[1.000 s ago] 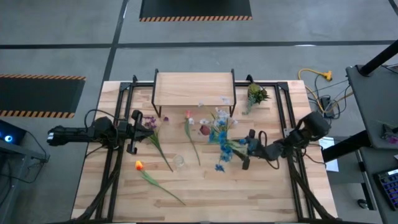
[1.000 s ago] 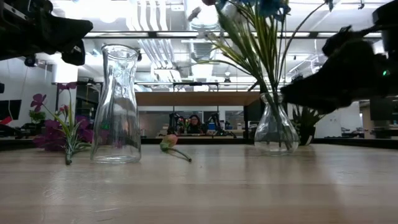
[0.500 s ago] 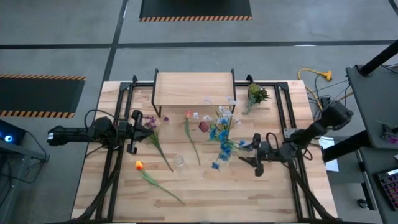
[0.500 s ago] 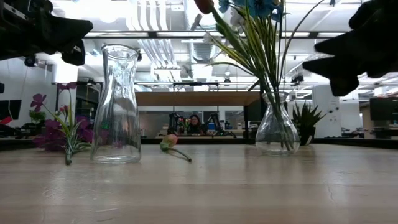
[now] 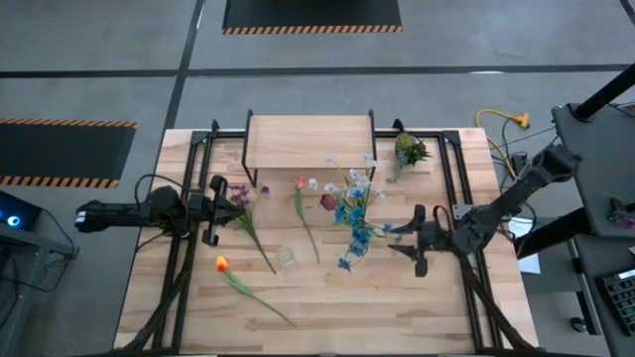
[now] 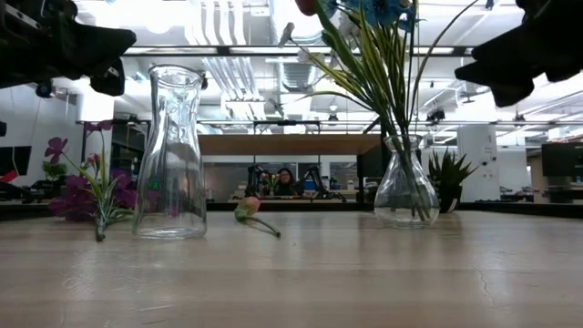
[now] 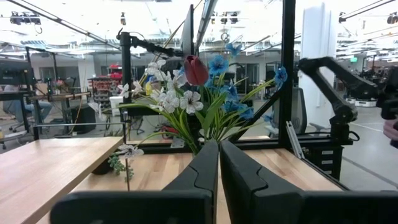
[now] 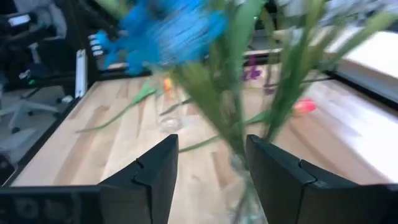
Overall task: Pick and place flowers into a vace then onto a shelf
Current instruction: Put the purple flowers into the left crystal vase
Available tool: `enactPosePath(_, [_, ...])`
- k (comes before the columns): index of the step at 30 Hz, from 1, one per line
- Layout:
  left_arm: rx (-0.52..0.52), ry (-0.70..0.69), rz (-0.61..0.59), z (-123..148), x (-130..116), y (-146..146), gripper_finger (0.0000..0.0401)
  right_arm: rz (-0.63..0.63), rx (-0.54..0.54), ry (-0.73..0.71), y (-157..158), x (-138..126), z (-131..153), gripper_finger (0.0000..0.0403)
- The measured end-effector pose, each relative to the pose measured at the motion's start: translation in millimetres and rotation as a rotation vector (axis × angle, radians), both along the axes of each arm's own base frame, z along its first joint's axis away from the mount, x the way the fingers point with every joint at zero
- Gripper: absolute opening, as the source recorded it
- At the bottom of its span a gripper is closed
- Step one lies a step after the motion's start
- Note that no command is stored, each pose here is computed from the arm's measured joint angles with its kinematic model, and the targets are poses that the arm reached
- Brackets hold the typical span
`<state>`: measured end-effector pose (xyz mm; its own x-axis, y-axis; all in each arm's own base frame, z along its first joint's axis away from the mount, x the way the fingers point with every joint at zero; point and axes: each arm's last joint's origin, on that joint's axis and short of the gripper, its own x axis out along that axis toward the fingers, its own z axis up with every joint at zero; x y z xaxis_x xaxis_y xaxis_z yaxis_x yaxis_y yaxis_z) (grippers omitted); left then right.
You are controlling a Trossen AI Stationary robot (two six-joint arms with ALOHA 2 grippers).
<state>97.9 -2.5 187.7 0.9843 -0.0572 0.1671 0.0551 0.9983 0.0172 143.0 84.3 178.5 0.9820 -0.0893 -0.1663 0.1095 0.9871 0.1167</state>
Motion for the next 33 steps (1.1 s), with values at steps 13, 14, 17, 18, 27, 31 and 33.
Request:
enactPosePath(13, [0.0,0.0,0.0,0.0,0.0,0.0,0.0,-0.007,-0.017,-0.095,-38.8,-17.2,10.8,0.0131])
enactPosePath(14, [0.0,0.0,0.0,0.0,0.0,0.0,0.0,-0.002,-0.021,-0.11,-40.9,-18.1,10.5,0.0129])
enactPosePath(17, [0.0,0.0,-0.001,0.0,0.0,0.0,0.0,0.009,-0.036,-0.128,-46.4,-21.0,4.4,0.0122])
enactPosePath(18, [0.0,0.0,0.0,0.0,0.0,0.0,0.0,-0.004,-0.034,-0.137,-48.7,-22.0,0.9,0.0121])
enactPosePath(27, [0.0,0.0,0.0,0.0,0.0,0.0,0.0,0.036,-0.06,-0.228,-55.2,-24.4,-3.7,0.0118])
enactPosePath(31, [0.0,0.0,0.0,0.0,0.0,0.0,0.0,0.034,-0.124,-0.233,-55.4,-24.7,-2.5,0.0118])
enactPosePath(33, [0.0,0.0,0.0,0.0,0.0,0.0,0.0,0.037,-0.151,-0.216,-55.4,-24.7,-4.1,0.0116])
